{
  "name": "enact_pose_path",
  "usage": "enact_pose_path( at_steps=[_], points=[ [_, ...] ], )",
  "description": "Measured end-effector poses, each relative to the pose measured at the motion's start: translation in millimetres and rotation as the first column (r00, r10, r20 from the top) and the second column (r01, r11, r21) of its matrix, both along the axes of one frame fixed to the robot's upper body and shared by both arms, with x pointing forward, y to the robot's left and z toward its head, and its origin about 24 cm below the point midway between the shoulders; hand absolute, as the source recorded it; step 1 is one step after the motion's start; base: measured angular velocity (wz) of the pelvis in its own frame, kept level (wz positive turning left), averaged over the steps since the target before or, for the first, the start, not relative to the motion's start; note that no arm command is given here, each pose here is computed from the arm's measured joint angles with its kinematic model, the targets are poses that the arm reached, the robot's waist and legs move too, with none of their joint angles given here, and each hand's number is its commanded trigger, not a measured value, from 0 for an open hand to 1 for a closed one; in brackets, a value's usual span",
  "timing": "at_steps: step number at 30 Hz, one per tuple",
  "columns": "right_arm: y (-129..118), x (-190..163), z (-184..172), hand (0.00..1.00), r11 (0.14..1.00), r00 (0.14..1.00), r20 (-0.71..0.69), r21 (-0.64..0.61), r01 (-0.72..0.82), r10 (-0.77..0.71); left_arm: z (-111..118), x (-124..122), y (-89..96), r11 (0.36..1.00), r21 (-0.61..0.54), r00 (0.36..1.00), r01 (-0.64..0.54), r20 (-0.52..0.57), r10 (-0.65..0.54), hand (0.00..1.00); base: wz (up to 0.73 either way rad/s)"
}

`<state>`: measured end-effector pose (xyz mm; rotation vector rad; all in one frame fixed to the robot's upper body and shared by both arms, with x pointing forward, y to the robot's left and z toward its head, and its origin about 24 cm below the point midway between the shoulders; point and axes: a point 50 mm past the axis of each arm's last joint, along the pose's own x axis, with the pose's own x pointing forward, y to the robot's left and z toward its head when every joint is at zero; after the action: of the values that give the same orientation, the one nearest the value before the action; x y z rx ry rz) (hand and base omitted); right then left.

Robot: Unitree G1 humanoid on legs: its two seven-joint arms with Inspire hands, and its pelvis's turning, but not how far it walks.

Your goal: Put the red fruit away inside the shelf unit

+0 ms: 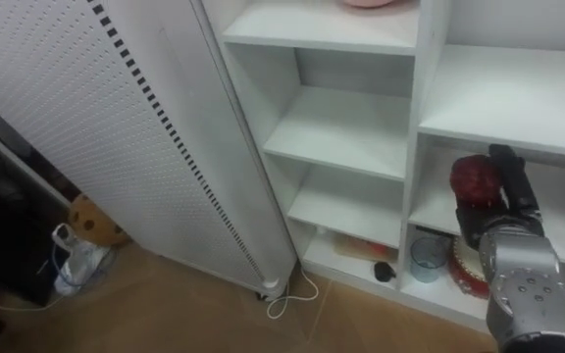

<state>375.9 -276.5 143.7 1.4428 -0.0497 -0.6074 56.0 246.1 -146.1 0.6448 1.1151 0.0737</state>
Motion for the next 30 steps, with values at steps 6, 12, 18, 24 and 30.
enact_pose_path(
  at_steps=[6,12,18,24,30],
  points=[
    [-1.2,-1.3,-0.5,0.0,1.0,0.999,-0.027,0.015,0.022,-0.022,1.3,2.7,-2.4,1.0,-0.008,1.0,0.012,0.029,-0.011,0.0,-0.01],
    [-8.4,-4.6,1.8,0.0,0.996,0.996,-0.025,0.037,0.083,-0.082,2.0,2.7,-2.2,1.0,0.004,0.999,0.008,0.047,-0.008,0.0,0.0],
    [-11.3,-5.7,3.4,0.0,0.995,0.995,-0.036,0.038,0.093,-0.092,1.7,0.6,-3.8,1.0,-0.002,0.999,0.012,0.049,-0.012,0.0,0.0],
    [-14.8,-7.2,5.5,0.0,0.993,0.994,-0.038,0.053,0.108,-0.106,0.8,-1.8,-6.6,1.0,-0.004,0.999,0.006,0.049,-0.006,0.0,-0.01],
    [-16.9,-8.7,4.8,0.0,0.99,0.991,-0.056,0.073,0.125,-0.121,-0.3,-1.3,-12.3,1.0,-0.015,0.998,0.0,0.059,0.0,0.0,-0.01]
  ],
)
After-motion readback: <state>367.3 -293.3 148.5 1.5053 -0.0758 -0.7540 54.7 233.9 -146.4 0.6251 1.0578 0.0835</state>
